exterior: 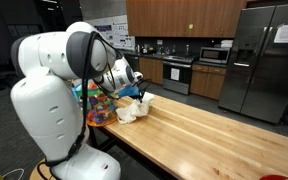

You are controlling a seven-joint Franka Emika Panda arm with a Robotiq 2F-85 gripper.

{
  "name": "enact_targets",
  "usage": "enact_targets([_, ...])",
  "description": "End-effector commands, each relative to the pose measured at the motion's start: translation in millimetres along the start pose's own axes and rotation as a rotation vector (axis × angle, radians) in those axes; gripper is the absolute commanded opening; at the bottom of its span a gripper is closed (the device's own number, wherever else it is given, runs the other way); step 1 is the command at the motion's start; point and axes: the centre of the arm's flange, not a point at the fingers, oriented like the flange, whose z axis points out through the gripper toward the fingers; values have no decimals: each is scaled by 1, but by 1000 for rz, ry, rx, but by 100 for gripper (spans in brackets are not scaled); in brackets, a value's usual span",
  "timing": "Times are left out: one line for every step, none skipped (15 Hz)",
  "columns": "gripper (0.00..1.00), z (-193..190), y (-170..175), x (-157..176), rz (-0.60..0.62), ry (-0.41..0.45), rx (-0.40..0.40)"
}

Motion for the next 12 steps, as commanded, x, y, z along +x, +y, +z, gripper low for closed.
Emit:
enact_targets([1,20,31,-38,25,-23,-9])
enact_targets([1,29,48,-46,62,-36,-15])
enact_targets([1,36,64,-51,99,-47,-19])
enact_targets([1,43,83,-56,140,-58,-23])
enact_targets([1,49,107,-60,197,-68,-32])
enact_targets([1,54,131,-65,253,-77,-42])
enact_targets([1,57,153,-69,302,-85,-51])
enact_targets([1,60,177,-70,363,-93,-55])
enact_targets([1,61,198,-73,416,-100,-57])
enact_targets([1,60,217,-74,469,-109,-54])
enact_targets([1,60,233,-75,518,-113,-52])
enact_targets([1,59,247,-75,558,-114,-51])
